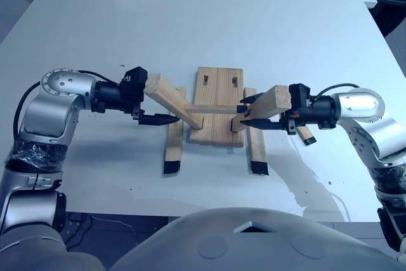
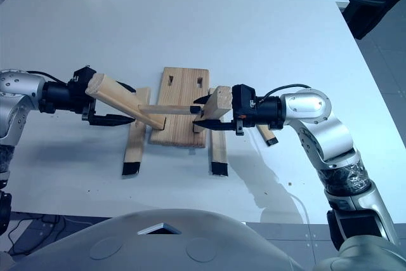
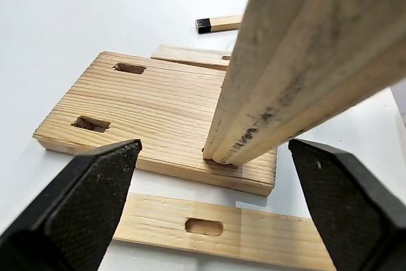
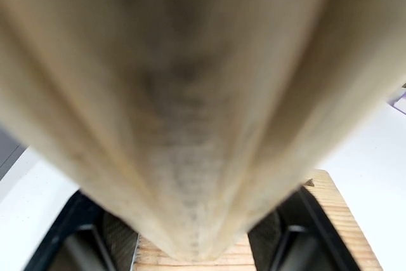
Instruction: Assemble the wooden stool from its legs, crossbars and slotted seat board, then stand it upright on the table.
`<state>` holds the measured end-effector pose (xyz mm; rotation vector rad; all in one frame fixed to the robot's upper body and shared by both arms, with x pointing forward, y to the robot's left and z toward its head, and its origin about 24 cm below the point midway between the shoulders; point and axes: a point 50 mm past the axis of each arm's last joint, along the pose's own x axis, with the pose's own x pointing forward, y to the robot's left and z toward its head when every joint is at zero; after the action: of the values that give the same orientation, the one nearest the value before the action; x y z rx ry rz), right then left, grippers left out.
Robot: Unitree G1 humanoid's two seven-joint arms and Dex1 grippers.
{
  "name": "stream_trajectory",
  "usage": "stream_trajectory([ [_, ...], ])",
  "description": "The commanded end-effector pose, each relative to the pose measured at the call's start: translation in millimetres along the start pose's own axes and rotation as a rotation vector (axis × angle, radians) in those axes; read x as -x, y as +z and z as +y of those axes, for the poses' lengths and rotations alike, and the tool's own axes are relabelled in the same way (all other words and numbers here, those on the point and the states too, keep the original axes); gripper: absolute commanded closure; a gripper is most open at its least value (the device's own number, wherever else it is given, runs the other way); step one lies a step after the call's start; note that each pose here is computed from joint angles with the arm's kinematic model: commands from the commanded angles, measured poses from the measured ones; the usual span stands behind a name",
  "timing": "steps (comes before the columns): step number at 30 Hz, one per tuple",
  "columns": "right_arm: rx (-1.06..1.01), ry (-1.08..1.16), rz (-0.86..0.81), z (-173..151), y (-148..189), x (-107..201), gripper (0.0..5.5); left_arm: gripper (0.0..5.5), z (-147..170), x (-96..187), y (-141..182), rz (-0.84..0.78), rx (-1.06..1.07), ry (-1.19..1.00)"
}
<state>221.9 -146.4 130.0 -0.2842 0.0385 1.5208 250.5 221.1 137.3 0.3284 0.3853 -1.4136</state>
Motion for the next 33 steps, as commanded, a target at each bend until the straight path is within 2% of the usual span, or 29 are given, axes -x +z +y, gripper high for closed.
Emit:
stream_trajectory([
  [1, -0.072, 0.107, 0.061, 13.4, -15.8, -4.9, 3.5, 1.2, -6.2, 11.6, 0.4, 0.032, -0.006, -0.016],
  [11, -0.081, 0.128, 0.056, 18.6, -14.2, -4.0, 3.5, 1.2, 37.1, 45.4, 2.6, 0.042, 0.012, 0.167],
  [14, -0.083, 0.141, 0.06, 21.6, -12.4, -1.3, 3.5, 1.2, 54.1, 42.1, 20.9, -0.059, 0.028, 0.217],
  [16, -0.084, 0.15, 0.067, 23.1, -11.1, 1.3, 3.5, 1.2, 57.9, 31.2, 46.2, -0.179, 0.04, 0.165],
  [20, -0.084, 0.154, 0.079, 23.0, -10.4, 4.7, 3.5, 1.83, 42.0, 7.8, 83.7, -0.298, 0.032, -0.03],
  [25, -0.076, 0.148, 0.081, 20.7, -9.6, 4.3, 3.5, 2.51, 20.6, -14.6, 87.8, -0.254, 0.032, -0.181],
  [33, -0.073, 0.135, 0.074, 20.1, -8.8, 2.0, 3.5, 2.51, 3.7, -36.0, 85.2, -0.218, 0.061, -0.303],
])
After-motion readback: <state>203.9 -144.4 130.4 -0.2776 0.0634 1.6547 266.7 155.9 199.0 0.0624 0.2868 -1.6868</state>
